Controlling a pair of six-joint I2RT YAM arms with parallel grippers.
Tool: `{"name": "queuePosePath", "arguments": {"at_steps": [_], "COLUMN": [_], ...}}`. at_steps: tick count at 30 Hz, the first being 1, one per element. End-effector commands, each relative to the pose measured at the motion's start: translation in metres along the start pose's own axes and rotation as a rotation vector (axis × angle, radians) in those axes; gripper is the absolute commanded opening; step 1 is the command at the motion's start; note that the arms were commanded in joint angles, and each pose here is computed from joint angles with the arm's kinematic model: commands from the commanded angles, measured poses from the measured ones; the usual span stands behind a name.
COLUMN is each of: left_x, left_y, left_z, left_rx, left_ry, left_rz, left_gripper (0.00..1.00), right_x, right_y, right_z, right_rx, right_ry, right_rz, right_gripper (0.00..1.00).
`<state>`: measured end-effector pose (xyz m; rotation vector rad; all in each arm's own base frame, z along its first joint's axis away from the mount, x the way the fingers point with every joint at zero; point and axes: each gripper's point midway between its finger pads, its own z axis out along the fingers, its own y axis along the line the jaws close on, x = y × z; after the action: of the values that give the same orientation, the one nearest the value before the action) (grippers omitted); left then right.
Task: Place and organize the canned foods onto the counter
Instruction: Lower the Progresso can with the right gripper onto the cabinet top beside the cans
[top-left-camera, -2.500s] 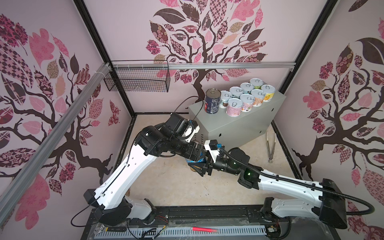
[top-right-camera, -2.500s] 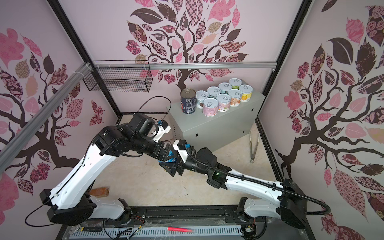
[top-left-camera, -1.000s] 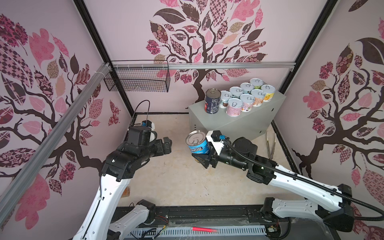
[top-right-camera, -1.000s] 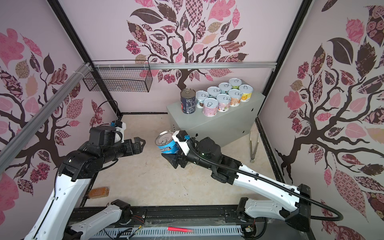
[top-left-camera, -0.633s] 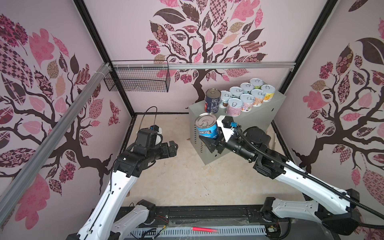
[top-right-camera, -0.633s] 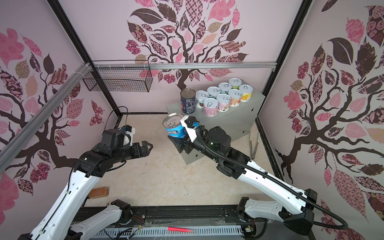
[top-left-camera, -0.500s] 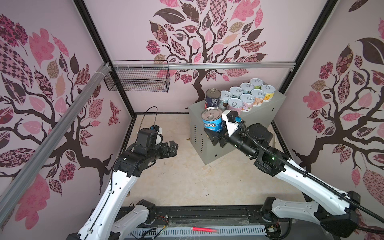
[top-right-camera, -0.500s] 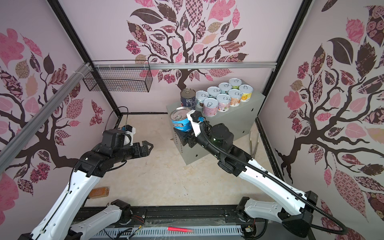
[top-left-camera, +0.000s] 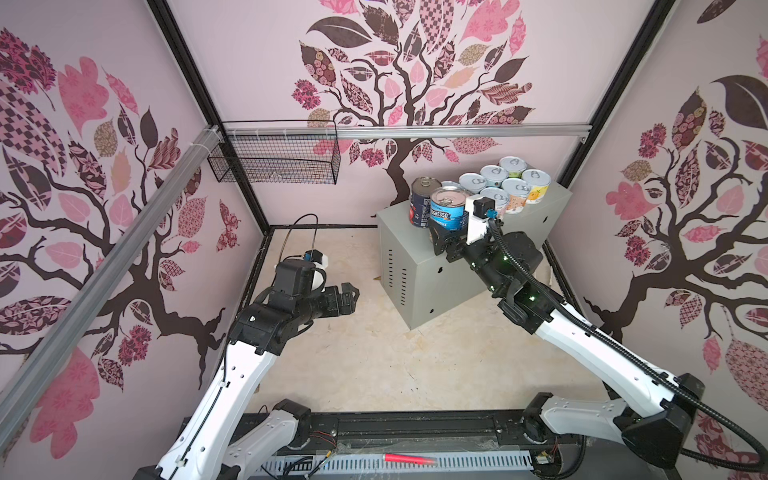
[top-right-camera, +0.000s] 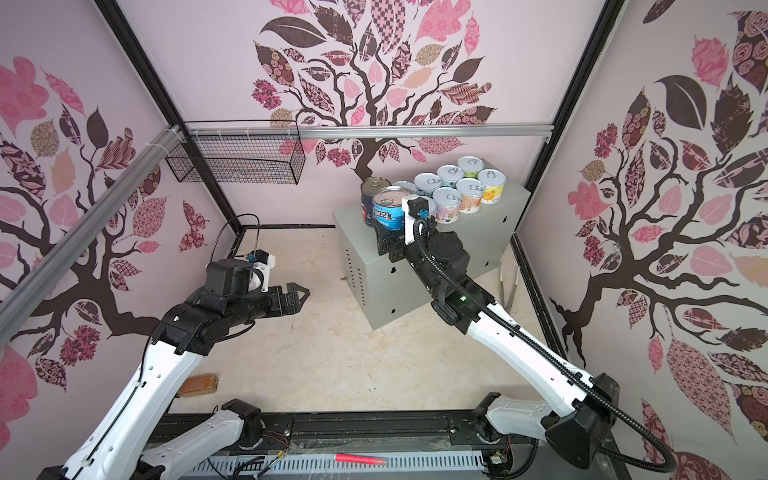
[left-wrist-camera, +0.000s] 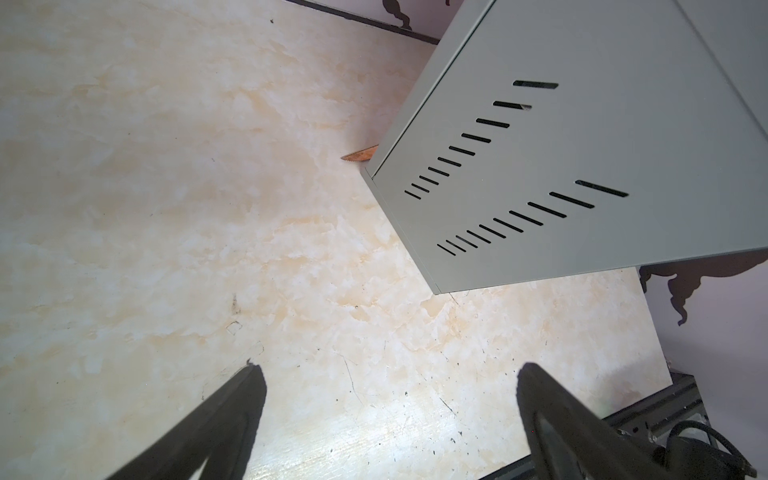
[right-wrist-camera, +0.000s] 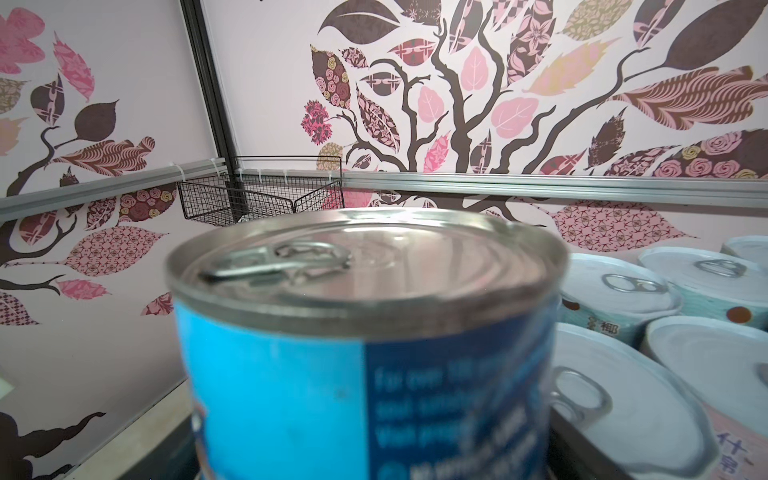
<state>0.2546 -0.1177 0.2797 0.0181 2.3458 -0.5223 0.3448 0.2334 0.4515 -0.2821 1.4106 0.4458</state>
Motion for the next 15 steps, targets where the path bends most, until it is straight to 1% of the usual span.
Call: {"name": "queuePosePath", "arguments": {"at_steps": [1,10,15], "left_x": [0.005,0.013,0.016], "left_y": [-0.002,0.000,0.001], "left_z": [0.003,0.006,0.009], "left_rx": [0.032,0.041,0.041], "left_ry": [-0.001,-0.001,0.009], "left_rz": [0.006,-0.002,-0.009], "left_gripper": [0.98,0.98,0.98], "right_x": [-0.067,-0.044,-0.035], "right_y": [0.000,-0.003,-0.004], "right_z": [-0.007,0.005,0.006], "right_rx": [-0.018,-0.003,0.004], "right_ry": [-0.253,-0.246,-0.249], "right_rz": [0.071,0.061,0.057], "right_gripper": [0.45,0.47,0.50]}}
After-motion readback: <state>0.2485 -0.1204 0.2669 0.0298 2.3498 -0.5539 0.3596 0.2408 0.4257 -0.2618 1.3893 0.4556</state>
